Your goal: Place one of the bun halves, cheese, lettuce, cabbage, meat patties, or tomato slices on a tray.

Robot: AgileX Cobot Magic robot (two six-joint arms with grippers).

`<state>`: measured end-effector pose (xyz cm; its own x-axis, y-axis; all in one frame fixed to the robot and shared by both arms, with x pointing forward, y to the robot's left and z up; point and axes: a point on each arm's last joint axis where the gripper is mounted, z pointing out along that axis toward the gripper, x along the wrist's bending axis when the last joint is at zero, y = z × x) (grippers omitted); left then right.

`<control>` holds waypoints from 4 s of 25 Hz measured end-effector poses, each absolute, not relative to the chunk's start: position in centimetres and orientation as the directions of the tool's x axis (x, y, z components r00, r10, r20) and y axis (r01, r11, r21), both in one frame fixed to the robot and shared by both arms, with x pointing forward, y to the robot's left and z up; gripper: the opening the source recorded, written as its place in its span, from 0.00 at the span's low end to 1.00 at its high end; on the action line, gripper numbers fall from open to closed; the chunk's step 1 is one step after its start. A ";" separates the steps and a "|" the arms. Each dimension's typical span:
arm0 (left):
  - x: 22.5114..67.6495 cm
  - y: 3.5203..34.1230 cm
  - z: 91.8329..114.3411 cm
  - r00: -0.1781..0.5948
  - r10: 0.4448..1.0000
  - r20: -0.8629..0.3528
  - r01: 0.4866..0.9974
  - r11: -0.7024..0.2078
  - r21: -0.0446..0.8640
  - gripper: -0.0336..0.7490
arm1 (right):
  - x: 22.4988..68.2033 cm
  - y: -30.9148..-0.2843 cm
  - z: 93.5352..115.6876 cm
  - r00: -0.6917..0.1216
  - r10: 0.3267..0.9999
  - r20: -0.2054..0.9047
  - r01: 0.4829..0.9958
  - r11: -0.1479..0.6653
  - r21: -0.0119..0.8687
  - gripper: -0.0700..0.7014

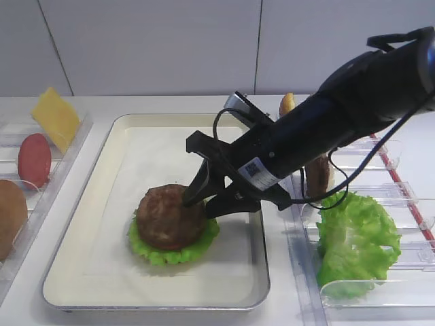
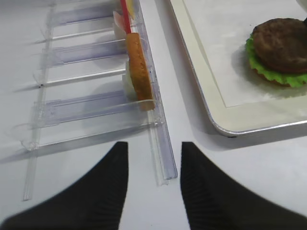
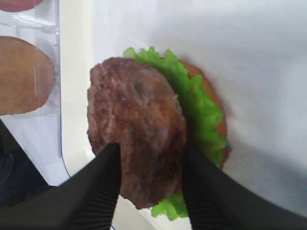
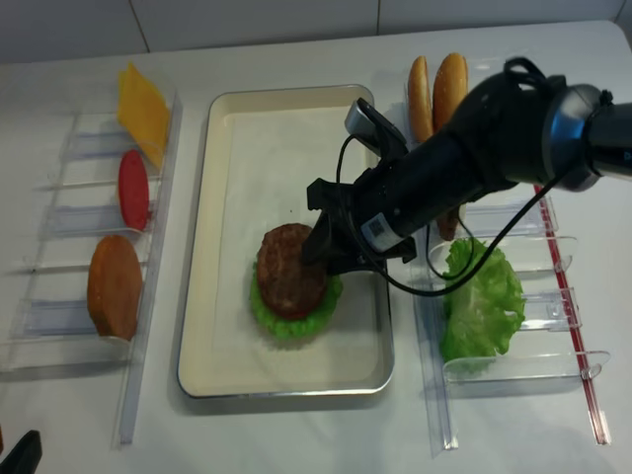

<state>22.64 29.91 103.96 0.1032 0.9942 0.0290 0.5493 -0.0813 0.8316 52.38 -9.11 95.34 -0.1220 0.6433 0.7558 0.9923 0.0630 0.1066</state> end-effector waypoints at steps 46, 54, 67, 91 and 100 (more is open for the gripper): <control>22.6 29.9 104.0 0.103 0.994 0.029 0.549 -0.081 0.832 0.39 | 39.2 -21.5 117.4 -0.338 0.927 0.163 0.819 0.204 0.536 0.49; 22.6 29.9 104.0 0.103 0.994 0.029 0.549 -0.081 0.832 0.39 | 34.0 -24.4 118.4 -0.378 0.918 0.122 0.728 0.213 0.652 0.49; 22.6 29.9 104.0 0.103 0.994 0.029 0.549 -0.081 0.832 0.39 | 27.5 -28.1 113.7 -0.401 0.916 0.036 0.651 0.257 0.714 0.49; 22.6 29.9 104.0 0.103 0.994 0.029 0.549 -0.081 0.832 0.39 | 21.7 -30.8 105.3 -0.108 0.989 -0.097 0.537 0.140 0.832 0.44; 22.6 29.9 104.0 0.102 0.994 0.030 0.549 -0.082 0.832 0.39 | 22.9 -29.6 104.0 -0.108 0.990 -0.086 0.528 0.131 0.839 0.42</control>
<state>22.64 29.92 103.96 0.1023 0.9943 0.0303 0.5493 -0.0818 0.8316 22.86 -29.62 104.00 -0.1080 0.9904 -0.0862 0.5281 0.1306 0.8391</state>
